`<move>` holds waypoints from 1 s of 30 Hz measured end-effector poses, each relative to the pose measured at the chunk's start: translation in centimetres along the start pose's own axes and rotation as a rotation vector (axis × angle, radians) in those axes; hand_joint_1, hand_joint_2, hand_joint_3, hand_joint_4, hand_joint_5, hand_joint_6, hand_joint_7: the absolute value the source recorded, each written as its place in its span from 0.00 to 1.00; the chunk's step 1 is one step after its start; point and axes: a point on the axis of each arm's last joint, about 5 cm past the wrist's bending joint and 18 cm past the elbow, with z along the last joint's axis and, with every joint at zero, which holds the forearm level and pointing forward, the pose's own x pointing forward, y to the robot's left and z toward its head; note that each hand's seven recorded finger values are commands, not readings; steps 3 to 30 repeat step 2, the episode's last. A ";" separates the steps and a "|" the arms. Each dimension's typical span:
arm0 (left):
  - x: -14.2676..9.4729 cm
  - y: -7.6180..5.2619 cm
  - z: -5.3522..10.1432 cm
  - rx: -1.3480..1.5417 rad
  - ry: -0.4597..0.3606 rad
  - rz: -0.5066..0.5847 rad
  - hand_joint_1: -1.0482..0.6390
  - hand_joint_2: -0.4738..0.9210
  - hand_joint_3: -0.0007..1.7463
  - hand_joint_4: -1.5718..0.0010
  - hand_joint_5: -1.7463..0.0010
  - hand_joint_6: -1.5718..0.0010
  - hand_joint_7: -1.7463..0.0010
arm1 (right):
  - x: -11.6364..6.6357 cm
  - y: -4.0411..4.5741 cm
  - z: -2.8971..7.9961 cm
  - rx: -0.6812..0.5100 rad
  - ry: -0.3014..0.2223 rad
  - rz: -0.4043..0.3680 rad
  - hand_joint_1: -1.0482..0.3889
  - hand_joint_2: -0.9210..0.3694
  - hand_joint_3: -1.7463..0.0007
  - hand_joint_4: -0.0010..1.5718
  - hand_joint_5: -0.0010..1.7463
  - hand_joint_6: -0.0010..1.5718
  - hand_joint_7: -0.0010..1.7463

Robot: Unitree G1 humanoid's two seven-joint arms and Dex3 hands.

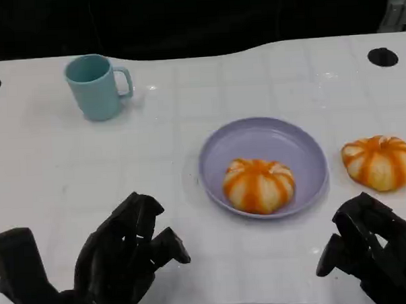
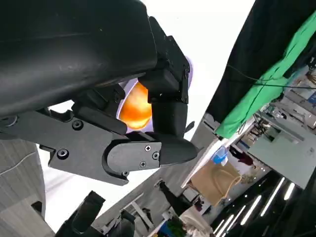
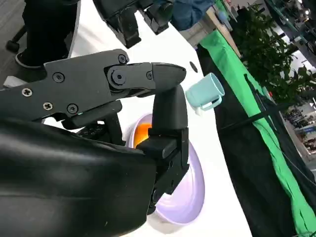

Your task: Grasp the bread from the table and place it into the plate.

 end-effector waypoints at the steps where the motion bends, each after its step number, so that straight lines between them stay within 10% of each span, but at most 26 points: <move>1: 0.0 0.0 0.0 0.000 -0.001 0.001 0.29 1.00 0.26 0.42 0.00 0.58 0.00 | 0.0 -0.02 0.0 0.000 0.001 0.000 0.36 0.00 0.85 0.40 1.00 0.31 0.93; 30: 0.0 0.1 0.0 0.001 -0.001 0.002 0.29 1.00 0.26 0.42 0.00 0.58 0.00 | 0.1 -0.03 0.0 0.001 0.002 0.000 0.36 0.00 0.85 0.40 1.00 0.31 0.93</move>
